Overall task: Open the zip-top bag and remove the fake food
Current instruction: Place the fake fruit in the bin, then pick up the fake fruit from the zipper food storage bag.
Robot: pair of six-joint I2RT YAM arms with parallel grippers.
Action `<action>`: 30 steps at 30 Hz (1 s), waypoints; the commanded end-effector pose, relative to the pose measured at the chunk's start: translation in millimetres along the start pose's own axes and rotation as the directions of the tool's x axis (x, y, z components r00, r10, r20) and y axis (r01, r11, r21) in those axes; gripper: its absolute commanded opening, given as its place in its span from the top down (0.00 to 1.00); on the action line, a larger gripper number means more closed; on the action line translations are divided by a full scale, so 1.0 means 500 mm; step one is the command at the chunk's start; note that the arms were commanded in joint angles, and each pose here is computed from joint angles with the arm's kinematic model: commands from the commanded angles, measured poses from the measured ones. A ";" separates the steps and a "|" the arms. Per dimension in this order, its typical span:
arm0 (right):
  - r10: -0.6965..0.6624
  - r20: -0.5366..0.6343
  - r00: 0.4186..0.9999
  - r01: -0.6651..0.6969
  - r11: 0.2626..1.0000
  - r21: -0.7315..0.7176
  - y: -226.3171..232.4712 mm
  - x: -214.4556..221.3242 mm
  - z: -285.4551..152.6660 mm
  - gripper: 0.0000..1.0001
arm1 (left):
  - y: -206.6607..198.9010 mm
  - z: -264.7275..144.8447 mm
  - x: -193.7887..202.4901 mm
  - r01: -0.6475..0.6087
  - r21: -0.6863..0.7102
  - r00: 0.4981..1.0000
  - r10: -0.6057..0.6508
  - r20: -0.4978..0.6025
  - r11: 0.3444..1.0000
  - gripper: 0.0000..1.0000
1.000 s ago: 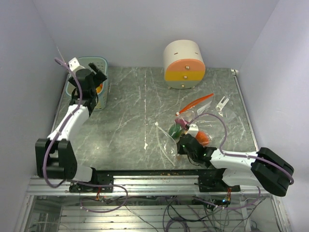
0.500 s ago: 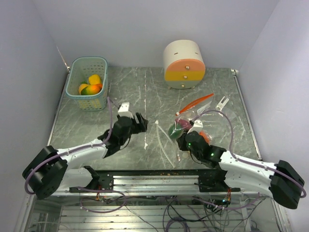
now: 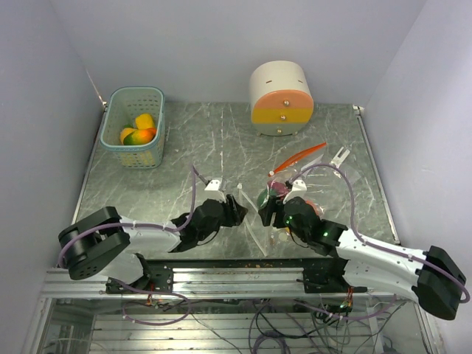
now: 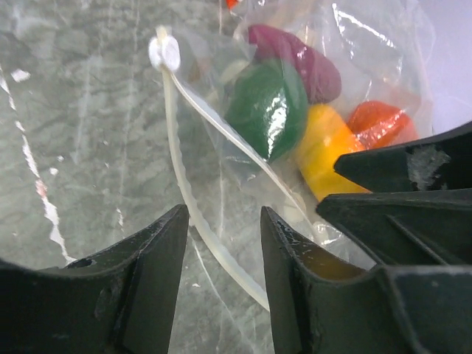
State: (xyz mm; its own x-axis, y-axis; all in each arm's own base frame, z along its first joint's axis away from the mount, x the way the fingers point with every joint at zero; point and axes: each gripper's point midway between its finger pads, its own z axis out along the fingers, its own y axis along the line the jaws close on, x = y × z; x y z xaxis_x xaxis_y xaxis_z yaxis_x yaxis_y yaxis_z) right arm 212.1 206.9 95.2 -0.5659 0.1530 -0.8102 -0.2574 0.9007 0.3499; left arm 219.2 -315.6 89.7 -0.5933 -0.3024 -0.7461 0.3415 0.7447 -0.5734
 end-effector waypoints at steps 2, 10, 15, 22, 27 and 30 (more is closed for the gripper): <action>-0.037 -0.035 0.999 0.035 0.998 -0.053 0.026 0.028 0.016 0.35 | -0.051 -0.001 0.007 0.053 0.086 0.999 -0.054 0.009 0.995 0.47; -0.034 -0.084 0.996 0.042 0.995 0.088 -0.019 0.060 0.043 0.79 | -0.076 0.005 0.024 0.035 0.104 0.999 -0.034 -0.011 0.994 0.47; -0.018 -0.043 0.999 0.022 0.995 0.101 -0.021 0.033 0.030 0.96 | -0.093 0.007 0.051 0.047 0.133 0.999 -0.043 -0.032 0.990 0.47; 0.003 -0.016 1.000 -0.003 1.000 -0.022 0.031 0.007 0.009 0.99 | -0.126 0.025 0.078 0.085 0.198 0.995 -0.076 -0.057 0.976 0.47; 0.005 -0.021 1.000 -0.006 0.996 -0.086 0.068 0.021 -0.006 1.00 | -0.151 0.034 0.071 0.104 0.230 0.994 -0.095 -0.052 0.968 0.47; 0.002 -0.029 1.000 -0.005 0.995 -0.102 0.081 0.034 -0.009 1.00 | -0.154 0.039 0.067 0.101 0.228 0.995 -0.093 -0.044 0.969 0.48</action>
State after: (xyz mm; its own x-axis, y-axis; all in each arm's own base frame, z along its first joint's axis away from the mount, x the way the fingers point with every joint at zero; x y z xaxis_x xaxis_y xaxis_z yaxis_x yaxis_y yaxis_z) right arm 194.4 228.5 86.2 -0.5915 0.1109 -0.7986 -0.3069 0.8850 0.3502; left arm 183.8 -375.2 71.1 -0.6739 -0.2819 -0.6829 0.4033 0.6341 -0.6598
